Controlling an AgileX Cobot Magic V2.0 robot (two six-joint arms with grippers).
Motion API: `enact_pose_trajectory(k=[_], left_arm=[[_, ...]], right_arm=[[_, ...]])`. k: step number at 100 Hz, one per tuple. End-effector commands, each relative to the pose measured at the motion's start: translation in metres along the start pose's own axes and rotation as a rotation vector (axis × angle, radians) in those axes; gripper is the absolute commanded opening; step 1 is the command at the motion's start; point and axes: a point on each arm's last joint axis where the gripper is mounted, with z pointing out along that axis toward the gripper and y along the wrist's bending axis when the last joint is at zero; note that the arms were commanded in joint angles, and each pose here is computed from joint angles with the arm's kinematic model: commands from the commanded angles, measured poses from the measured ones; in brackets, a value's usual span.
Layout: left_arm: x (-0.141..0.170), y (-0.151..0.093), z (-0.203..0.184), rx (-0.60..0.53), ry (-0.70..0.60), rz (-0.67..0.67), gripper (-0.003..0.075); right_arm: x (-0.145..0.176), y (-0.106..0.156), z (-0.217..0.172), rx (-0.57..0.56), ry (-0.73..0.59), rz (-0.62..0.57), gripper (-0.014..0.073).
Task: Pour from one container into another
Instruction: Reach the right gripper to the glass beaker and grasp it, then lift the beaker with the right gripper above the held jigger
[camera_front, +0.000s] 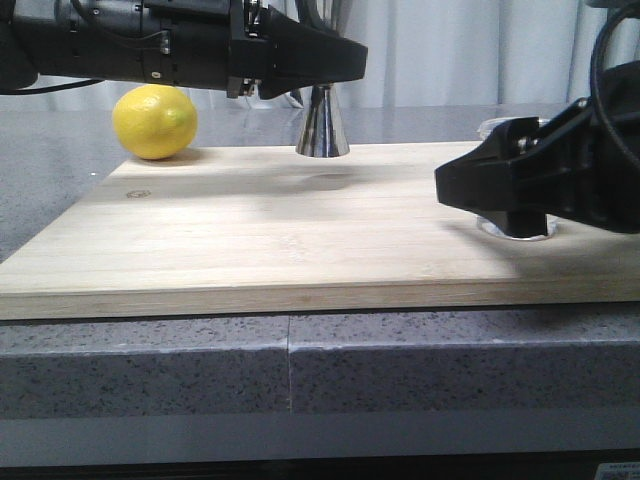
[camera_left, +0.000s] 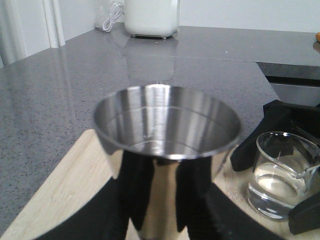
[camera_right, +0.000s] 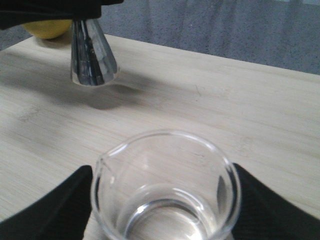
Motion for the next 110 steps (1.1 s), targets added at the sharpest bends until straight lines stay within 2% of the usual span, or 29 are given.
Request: enact_pose_trajectory(k=[1, 16, 44, 62, 110], left_arm=[[-0.040, -0.010, -0.002, 0.055, -0.165, 0.038, 0.0205], [-0.040, -0.010, -0.002, 0.055, -0.165, 0.038, 0.0205], [-0.040, -0.010, -0.002, 0.055, -0.165, 0.038, 0.0205], [-0.040, -0.010, -0.002, 0.055, -0.165, 0.038, 0.0205], [-0.040, -0.010, -0.002, 0.055, -0.165, 0.038, 0.0205]], right_arm=[[-0.016, 0.000, 0.001, 0.002, -0.103, 0.003, 0.0391], [-0.016, 0.000, 0.001, 0.002, -0.103, 0.003, 0.0291], [-0.024, 0.000, -0.001, 0.003, -0.136, -0.012, 0.0281], [-0.052, -0.005, 0.000, 0.022, -0.150, -0.016, 0.0281], [-0.145, -0.005, 0.013, 0.005, -0.070, -0.168, 0.0281]])
